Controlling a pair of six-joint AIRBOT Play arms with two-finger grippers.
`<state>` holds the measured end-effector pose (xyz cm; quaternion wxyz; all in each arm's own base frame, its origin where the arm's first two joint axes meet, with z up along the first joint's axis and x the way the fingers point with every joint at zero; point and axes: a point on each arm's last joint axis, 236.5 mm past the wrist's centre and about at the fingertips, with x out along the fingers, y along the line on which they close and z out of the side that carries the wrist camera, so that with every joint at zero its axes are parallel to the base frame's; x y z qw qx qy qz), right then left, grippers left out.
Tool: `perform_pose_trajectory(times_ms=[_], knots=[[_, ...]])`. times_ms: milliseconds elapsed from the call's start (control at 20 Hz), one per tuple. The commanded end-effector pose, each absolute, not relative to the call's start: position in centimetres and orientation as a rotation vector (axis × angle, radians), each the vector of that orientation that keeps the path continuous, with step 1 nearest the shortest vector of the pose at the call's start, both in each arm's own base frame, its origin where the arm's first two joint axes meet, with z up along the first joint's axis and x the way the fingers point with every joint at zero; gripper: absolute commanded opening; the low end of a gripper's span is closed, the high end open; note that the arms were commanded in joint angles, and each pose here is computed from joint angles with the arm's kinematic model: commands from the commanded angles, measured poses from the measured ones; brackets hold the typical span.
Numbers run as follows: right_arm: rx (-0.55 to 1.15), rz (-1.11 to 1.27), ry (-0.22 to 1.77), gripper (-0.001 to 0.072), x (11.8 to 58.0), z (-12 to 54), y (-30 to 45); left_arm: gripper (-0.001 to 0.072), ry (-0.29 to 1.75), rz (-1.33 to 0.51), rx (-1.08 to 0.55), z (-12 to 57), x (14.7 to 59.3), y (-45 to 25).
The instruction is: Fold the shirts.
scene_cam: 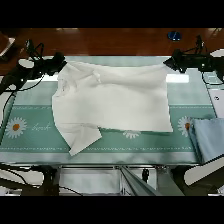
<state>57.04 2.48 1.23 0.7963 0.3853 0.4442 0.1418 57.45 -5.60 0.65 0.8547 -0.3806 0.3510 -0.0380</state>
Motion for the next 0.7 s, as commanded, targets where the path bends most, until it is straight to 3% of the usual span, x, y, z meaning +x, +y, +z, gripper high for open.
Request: perform_pose_trajectory(times_ms=[0, 250, 450, 650], knots=[[0.852, 0.329, 1.010, 0.0022, 56.3, 0.6, 2.6, 0.0020, 0.836, -0.144, -0.823, 0.2, 56.4, -5.8], [0.845, 0.440, 1.153, 0.0022, 52.1, 1.3, 2.1, 0.0020, 0.960, -0.342, -0.699, 1.9, 53.3, -5.2], [0.691, 0.433, 1.393, 0.0022, 46.9, -1.8, 1.3, 0.0020, 1.186, -0.343, -0.488, -2.1, 48.5, -3.4], [0.586, 0.313, 1.540, 0.0022, 44.3, -4.1, -0.8, 0.0020, 1.292, -0.349, -0.425, -3.7, 46.3, -2.9]])
